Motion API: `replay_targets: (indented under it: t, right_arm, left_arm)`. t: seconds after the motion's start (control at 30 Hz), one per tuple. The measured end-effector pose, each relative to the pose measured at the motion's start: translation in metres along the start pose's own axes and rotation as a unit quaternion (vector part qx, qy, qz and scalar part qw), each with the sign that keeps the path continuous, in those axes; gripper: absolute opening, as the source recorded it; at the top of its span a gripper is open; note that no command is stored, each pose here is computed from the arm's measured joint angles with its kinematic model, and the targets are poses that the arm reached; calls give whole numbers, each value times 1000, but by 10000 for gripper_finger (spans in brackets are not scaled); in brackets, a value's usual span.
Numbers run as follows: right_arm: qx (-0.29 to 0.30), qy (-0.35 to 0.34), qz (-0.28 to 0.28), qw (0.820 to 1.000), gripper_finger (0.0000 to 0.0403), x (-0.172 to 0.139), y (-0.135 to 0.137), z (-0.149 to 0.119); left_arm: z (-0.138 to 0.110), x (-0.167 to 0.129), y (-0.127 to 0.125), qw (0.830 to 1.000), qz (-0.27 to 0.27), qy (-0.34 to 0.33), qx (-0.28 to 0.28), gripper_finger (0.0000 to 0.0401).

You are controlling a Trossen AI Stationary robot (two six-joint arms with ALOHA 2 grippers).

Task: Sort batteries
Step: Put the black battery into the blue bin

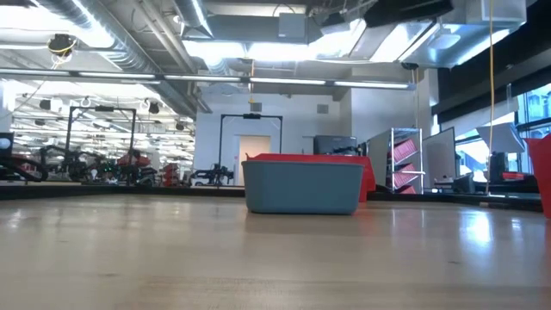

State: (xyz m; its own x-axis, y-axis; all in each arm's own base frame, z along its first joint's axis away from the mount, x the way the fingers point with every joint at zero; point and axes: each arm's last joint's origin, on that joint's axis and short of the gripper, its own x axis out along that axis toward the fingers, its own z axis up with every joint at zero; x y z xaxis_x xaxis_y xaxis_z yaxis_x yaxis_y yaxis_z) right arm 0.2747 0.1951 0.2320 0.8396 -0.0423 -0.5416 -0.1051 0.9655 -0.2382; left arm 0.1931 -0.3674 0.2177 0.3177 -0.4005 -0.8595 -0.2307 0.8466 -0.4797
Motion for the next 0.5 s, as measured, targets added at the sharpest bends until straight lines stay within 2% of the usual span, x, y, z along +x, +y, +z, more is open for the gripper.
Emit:
replay_targets:
  t: [0.07,0.27,0.5]
  right_arm:
    - [7,1,-3,1000,193,1,-2,0]
    - [45,3,6,999,193,2,-2,0]
    - [71,10,38,997,193,2,-1,0]
  left_arm:
    - [-4,10,2,1000,10,4,-4,1]
    - [-12,52,20,996,87,18,-11,1]
    - [-13,62,31,990,140,-7,-22,1]
